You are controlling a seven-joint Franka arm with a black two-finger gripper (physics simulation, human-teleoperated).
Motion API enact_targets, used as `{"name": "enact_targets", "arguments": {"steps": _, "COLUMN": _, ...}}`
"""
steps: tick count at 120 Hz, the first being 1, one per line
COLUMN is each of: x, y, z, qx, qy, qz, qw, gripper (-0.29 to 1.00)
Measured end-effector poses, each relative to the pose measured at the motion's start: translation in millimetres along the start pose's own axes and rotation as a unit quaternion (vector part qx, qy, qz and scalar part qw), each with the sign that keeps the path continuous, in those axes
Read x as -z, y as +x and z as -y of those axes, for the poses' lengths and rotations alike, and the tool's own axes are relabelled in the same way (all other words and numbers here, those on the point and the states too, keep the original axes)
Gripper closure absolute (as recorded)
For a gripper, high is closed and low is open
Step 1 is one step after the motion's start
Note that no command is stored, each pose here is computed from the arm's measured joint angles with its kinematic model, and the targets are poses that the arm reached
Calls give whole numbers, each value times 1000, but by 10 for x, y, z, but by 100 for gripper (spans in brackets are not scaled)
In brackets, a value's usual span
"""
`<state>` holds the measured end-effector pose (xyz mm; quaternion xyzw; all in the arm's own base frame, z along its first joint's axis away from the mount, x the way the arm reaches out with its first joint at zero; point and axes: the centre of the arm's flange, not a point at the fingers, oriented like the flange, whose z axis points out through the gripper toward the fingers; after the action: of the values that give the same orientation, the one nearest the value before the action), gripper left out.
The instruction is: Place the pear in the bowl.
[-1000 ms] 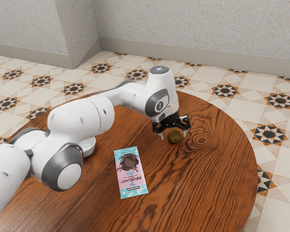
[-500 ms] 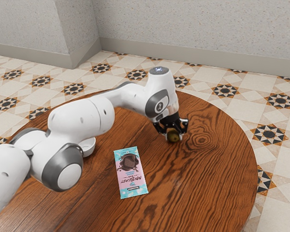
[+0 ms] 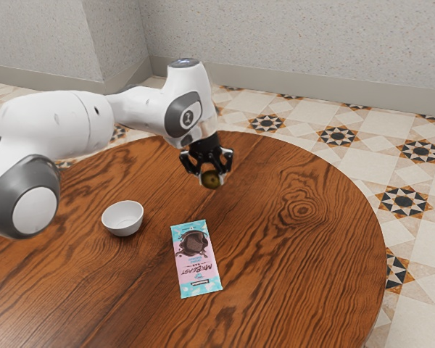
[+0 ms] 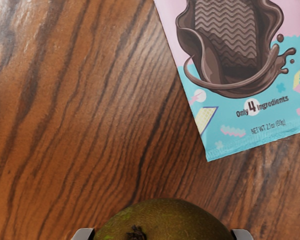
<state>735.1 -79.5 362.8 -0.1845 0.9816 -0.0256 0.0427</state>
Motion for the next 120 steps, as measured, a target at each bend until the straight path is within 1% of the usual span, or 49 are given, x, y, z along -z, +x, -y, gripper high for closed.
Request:
{"name": "enact_targets", "arguments": {"steps": 8, "x": 70, "y": 17, "z": -285, "qx": 16, "qy": -4, "qz": -7, "qw": 1000, "gripper": 52}}
{"name": "enact_targets", "arguments": {"steps": 26, "x": 195, "y": 8, "z": -1113, "qx": 68, "qy": -27, "qz": -15, "qw": 997, "gripper": 53}}
{"name": "enact_targets", "arguments": {"steps": 38, "x": 145, "y": 12, "z": -1523, "qx": 93, "qy": -37, "qz": -26, "qw": 995, "gripper": 53}}
{"name": "enact_targets", "arguments": {"steps": 56, "x": 9, "y": 20, "z": -1836, "qx": 111, "qy": -46, "qz": -40, "qw": 992, "gripper": 52}}
{"name": "enact_targets", "arguments": {"steps": 70, "x": 128, "y": 150, "z": -2057, "qx": 123, "qy": -46, "qz": -44, "qw": 990, "gripper": 52}}
{"name": "enact_targets", "arguments": {"steps": 92, "x": -18, "y": 289, "z": -2175, "qx": 127, "qy": -52, "qz": -64, "qw": 988, "gripper": 51}}
{"name": "enact_targets", "arguments": {"steps": 107, "x": -41, "y": 294, "z": -2243, "qx": 131, "qy": -58, "qz": -67, "qw": 987, "gripper": 30}}
{"name": "enact_targets", "arguments": {"steps": 120, "x": -52, "y": 296, "z": -2261, "qx": 133, "qy": -63, "qz": -68, "qw": 987, "gripper": 18}}
